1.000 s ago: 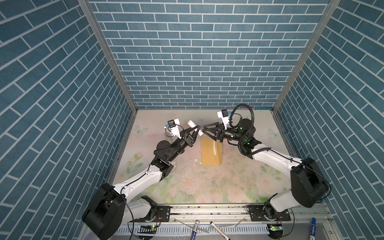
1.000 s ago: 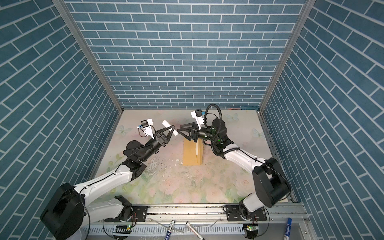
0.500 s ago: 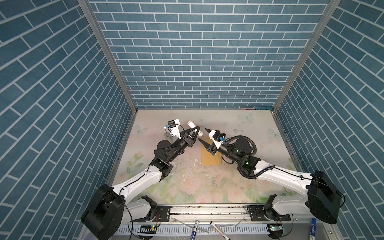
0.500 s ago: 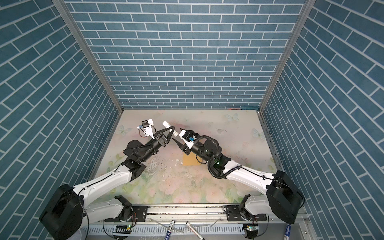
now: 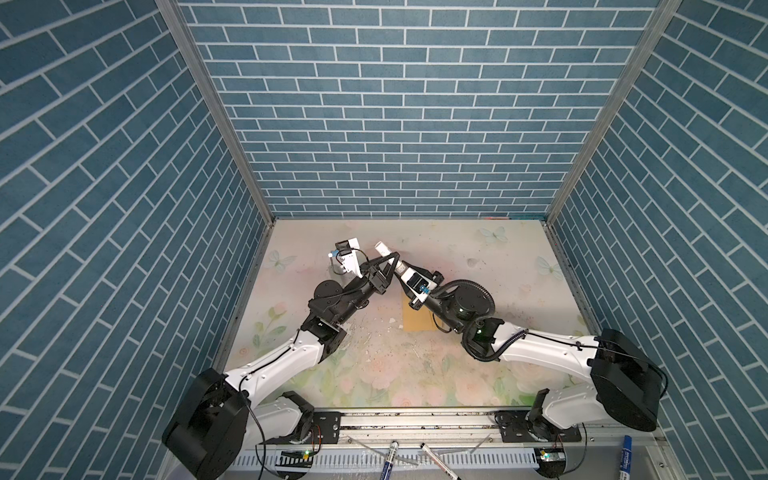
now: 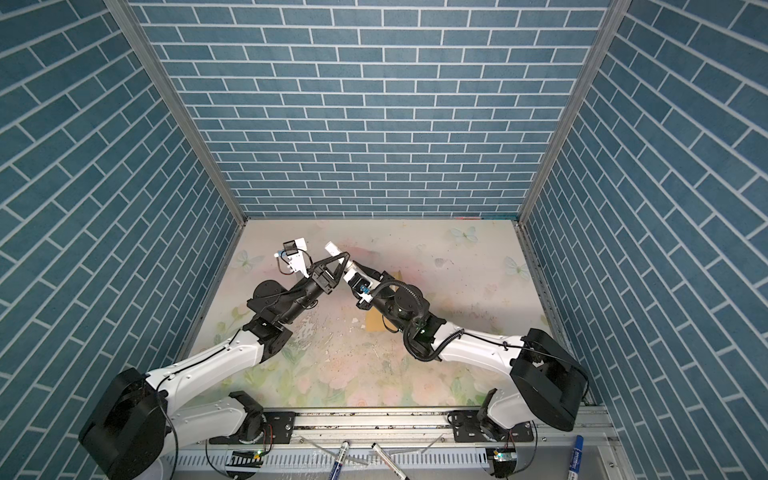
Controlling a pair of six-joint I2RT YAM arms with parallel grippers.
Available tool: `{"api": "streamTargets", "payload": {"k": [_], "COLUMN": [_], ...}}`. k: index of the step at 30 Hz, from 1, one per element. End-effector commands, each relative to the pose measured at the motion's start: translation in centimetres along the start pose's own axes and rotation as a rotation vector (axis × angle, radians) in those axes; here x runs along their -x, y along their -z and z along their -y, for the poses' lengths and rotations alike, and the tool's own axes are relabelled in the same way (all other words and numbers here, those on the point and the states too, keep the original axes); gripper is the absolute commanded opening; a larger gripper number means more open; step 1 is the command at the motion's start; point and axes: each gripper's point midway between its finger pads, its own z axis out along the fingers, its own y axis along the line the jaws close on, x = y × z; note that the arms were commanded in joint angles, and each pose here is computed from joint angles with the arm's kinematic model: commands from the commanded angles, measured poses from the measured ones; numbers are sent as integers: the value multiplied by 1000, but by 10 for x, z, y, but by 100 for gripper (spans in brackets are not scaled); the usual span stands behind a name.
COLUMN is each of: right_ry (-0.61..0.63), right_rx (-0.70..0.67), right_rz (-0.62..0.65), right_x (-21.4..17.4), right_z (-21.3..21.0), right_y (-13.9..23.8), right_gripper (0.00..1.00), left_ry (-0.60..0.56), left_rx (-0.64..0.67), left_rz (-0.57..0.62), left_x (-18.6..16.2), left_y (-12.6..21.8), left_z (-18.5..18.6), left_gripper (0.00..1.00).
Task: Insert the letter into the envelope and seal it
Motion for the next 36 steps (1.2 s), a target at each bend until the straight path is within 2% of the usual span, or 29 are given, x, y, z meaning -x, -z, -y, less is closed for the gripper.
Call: {"api": "streamTargets", "payload": {"k": [1,5,9,13,19,25,31,36], "right_ry": [25,7,-64,-202,-644,-954,-1157,-1224], "right_rx": [-44,-46,-31,38,271,497,629,707], "right_rz": [39,47,46,41,36,28,78,69], "right_x": [15,18,24,30,40,44,44,41], "right_z": [8,9,10,14,41,53,69,66], "right_y": [-4,-4,-3,0,6,3,-2,-8], "right_gripper": [28,13,0,0,0,0,0,0], "left_ry": [-9,-9,-17,-53,-118,-150,-155,-154], "left_rx": [-37,-32,-34,-59,-101,-136,-151,-156], "left_rz": [25,21,13,4,-21,-39,-42,-40], "left_x": [9,7,5,2,-1,-3,-3,-3], "left_y": [1,2,1,0,0,0,0,0], "left_z": [14,11,10,14,22,30,33,33], "left_gripper": [0,0,0,0,0,0,0,0]}}
